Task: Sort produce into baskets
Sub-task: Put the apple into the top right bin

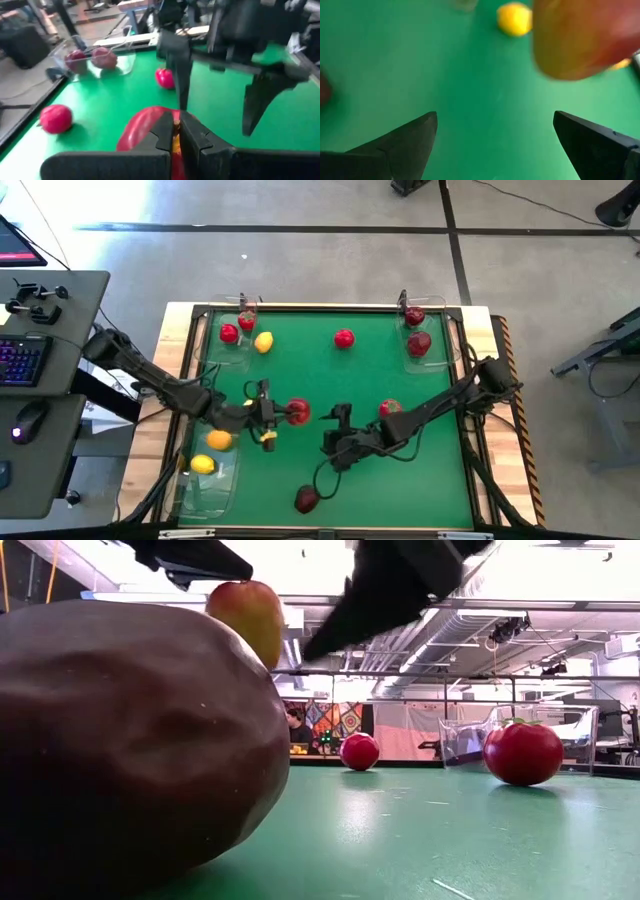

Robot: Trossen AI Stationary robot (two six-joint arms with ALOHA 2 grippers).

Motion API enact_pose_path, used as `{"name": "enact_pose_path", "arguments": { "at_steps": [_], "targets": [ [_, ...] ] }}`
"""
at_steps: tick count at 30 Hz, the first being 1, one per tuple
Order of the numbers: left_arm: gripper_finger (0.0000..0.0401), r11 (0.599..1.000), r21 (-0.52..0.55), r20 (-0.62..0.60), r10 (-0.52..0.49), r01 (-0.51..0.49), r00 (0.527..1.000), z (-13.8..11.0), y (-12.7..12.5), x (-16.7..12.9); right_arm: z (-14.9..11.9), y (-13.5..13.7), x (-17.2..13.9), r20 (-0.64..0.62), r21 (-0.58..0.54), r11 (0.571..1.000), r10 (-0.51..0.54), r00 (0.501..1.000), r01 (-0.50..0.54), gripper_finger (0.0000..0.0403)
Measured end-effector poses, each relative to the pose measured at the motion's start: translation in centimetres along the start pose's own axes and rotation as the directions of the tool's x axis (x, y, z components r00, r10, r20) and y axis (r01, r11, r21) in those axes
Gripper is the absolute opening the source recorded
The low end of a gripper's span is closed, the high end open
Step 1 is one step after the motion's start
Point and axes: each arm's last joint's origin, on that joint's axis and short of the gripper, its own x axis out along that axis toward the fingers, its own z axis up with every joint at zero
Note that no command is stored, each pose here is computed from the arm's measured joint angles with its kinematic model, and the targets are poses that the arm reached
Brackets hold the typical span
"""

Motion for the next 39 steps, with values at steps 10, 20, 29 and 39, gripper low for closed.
{"name": "enact_pose_path", "arguments": {
  "at_steps": [10, 20, 29, 39],
  "targets": [
    [0.0, 0.998, -0.044, 0.043, -0.033, 0.035, 0.999, 0.7, 3.4, 2.1, -1.5, 0.9, 0.4, 0.011, 0.222, 0.965, 0.143, 0.99, -0.142, 0.0392],
    [0.0, 0.997, -0.062, 0.042, -0.038, 0.041, 0.998, 0.5, 5.0, 3.1, -0.7, 0.4, 0.3, -0.005, 0.26, 0.959, 0.12, 0.993, -0.114, 0.0363],
    [0.0, 0.986, -0.146, -0.088, -0.09, 0.076, 0.992, -2.3, 4.4, 6.2, -0.7, 0.8, -0.2, -0.056, 0.229, 0.966, 0.138, 0.989, -0.122, 0.0334],
    [0.0, 0.943, -0.329, -0.212, -0.127, 0.052, 0.969, -5.5, 5.7, 9.1, -0.7, 0.8, -0.2, -0.058, 0.208, 0.97, 0.138, 0.989, -0.123, 0.0327]
  ]
}}
